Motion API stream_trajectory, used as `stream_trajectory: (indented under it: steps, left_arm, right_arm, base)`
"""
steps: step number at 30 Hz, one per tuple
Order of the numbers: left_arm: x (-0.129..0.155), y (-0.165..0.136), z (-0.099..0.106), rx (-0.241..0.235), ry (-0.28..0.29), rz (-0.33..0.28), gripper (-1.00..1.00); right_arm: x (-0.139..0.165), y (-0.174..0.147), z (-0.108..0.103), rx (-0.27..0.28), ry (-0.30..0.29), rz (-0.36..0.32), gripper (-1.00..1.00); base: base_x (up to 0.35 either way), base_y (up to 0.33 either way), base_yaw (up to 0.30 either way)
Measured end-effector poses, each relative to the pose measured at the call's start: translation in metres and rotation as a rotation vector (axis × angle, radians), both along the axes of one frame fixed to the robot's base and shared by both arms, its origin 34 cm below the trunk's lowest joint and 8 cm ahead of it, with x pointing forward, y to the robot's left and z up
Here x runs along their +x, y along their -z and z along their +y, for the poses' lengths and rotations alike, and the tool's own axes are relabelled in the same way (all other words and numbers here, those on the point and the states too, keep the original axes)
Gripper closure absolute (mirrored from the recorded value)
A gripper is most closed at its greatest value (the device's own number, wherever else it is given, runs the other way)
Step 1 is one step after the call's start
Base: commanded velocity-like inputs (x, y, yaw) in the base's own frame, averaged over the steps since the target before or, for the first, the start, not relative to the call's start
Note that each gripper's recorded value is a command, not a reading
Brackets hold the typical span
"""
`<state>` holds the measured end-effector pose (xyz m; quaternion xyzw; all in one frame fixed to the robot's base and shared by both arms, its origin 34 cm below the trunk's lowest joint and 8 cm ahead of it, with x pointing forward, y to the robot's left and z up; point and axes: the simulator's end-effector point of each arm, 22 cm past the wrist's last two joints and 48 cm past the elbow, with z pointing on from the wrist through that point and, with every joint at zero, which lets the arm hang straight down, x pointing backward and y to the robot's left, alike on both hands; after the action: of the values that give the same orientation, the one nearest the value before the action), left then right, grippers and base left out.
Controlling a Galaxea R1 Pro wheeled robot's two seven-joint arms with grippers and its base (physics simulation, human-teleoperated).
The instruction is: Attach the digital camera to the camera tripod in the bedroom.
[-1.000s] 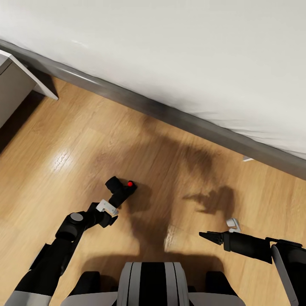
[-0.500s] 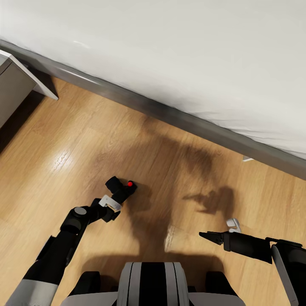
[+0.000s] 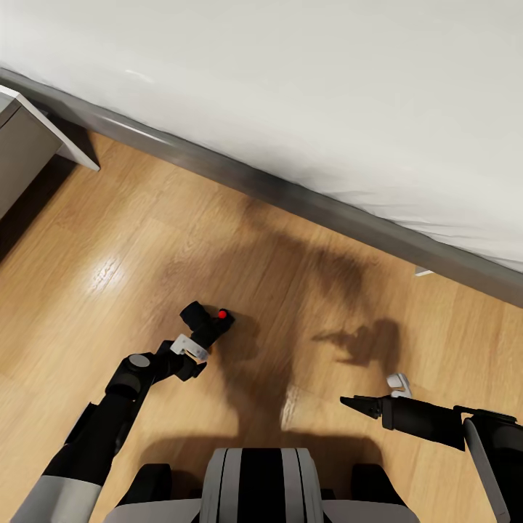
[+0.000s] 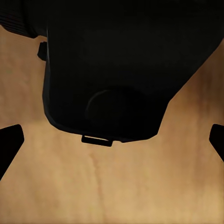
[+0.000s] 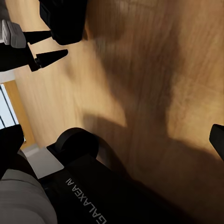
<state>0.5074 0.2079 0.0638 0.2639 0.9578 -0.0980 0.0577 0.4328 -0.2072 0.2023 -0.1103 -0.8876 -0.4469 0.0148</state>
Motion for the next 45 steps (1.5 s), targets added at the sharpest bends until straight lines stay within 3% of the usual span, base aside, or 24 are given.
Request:
stream_trajectory:
  steps: [45]
  left_arm:
    - [0.012,0.012,0.006,0.018,-0.001,0.011,-1.00]
  right_arm:
    - [-0.001,0.003,-0.002,-0.017,-0.001,0.004,-1.00]
  base:
    - [0.000,0.000,0.000]
